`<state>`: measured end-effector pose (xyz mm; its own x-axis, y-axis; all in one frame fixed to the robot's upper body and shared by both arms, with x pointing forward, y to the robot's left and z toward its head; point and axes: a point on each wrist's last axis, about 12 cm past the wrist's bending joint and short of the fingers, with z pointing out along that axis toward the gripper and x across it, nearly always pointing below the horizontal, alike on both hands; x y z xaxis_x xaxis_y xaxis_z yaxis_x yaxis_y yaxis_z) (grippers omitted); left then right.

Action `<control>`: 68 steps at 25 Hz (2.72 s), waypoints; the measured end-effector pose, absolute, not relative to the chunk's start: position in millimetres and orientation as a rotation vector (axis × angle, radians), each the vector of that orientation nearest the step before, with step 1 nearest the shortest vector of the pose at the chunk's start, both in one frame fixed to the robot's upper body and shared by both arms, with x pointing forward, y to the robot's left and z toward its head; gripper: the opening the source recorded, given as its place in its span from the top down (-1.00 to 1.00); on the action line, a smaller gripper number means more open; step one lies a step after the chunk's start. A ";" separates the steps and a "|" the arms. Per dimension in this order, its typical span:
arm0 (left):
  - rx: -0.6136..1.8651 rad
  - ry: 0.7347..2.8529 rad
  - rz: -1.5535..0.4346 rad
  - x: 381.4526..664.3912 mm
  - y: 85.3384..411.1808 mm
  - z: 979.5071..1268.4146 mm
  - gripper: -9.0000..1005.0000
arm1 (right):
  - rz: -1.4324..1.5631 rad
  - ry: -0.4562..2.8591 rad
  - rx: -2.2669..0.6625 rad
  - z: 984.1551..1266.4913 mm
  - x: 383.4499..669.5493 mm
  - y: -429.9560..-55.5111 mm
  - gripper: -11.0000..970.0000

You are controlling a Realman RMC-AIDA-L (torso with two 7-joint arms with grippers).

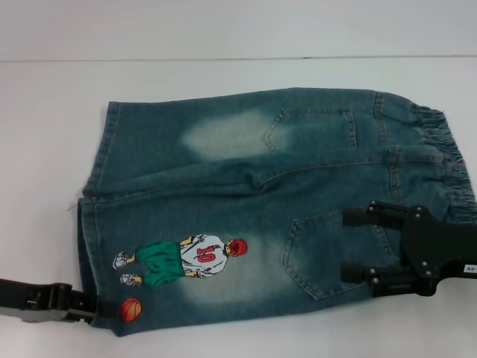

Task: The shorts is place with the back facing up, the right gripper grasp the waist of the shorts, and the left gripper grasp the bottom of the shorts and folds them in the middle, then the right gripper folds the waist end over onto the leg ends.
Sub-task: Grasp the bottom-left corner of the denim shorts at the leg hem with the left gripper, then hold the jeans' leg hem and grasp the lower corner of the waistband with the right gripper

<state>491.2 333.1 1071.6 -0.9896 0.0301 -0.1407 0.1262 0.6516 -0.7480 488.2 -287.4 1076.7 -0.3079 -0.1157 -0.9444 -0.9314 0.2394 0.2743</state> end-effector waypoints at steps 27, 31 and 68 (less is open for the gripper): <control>0.195 2.636 -1.232 515.8 324.4 1084.2 0.94 | 0.887 2.233 -0.675 1145.3 524.8 -375.1 -0.83; 0.206 2.617 -1.219 520.2 323.7 1086.4 0.94 | 0.731 2.402 -0.775 1145.7 522.9 -383.9 -0.83; 0.225 2.545 -1.207 527.2 322.0 1089.9 0.94 | 0.427 2.766 -1.037 1129.4 554.8 -356.6 -0.81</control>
<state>527.2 322.0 1089.9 -0.9383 0.0071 -0.3458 0.2723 0.6316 -0.7259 554.8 -356.6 1129.4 -0.7476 -0.6179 -0.2435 -0.6625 0.7193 0.2091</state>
